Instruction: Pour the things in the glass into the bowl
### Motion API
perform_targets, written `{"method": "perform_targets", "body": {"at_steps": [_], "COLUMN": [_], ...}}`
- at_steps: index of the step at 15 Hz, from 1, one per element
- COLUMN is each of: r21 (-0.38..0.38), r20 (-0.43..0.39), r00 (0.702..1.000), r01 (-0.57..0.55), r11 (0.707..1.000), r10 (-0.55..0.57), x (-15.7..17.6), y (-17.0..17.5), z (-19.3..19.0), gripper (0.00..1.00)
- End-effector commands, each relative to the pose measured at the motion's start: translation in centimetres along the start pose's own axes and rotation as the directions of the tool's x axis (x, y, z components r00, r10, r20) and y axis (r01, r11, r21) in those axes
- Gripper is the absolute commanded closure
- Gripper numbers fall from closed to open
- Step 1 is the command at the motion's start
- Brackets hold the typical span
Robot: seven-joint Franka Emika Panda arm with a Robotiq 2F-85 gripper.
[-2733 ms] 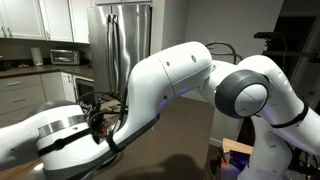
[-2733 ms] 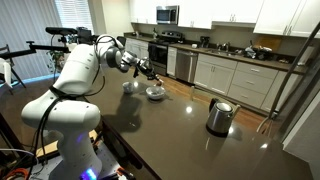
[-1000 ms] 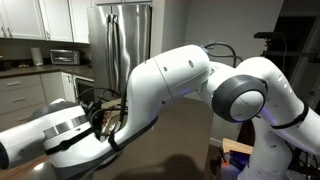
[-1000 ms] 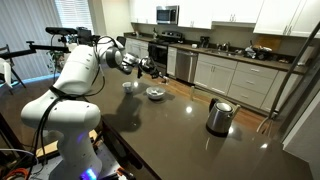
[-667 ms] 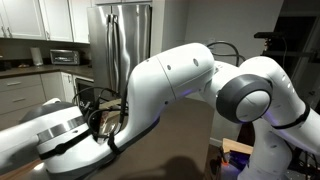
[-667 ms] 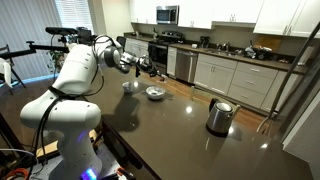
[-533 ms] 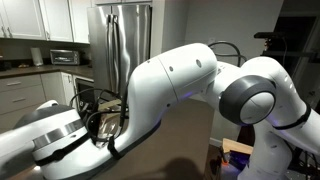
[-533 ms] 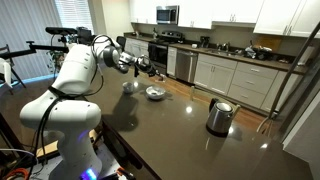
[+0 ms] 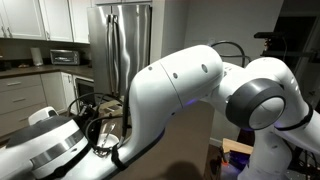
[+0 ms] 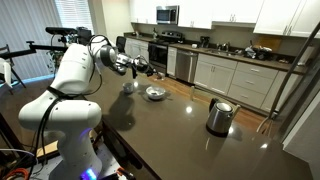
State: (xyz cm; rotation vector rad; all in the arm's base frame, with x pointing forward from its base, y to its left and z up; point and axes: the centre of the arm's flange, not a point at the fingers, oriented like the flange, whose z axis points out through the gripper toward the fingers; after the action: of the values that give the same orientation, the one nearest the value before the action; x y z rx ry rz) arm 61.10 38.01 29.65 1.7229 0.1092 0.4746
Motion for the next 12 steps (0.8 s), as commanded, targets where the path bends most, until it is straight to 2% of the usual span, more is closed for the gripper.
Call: {"method": "perform_targets", "body": {"at_steps": [1, 12], "r21": [-0.08, -0.157], "r20": [-0.027, 0.0], "r00": [0.999, 0.997], "r01": [-0.045, -0.074], "r11": [0.996, 0.985], "r10": [0.043, 0.075], "x": [-1.0, -2.4], "y": [0.9, 1.4], "z": [0.7, 1.2], "gripper": [0.96, 0.96]}}
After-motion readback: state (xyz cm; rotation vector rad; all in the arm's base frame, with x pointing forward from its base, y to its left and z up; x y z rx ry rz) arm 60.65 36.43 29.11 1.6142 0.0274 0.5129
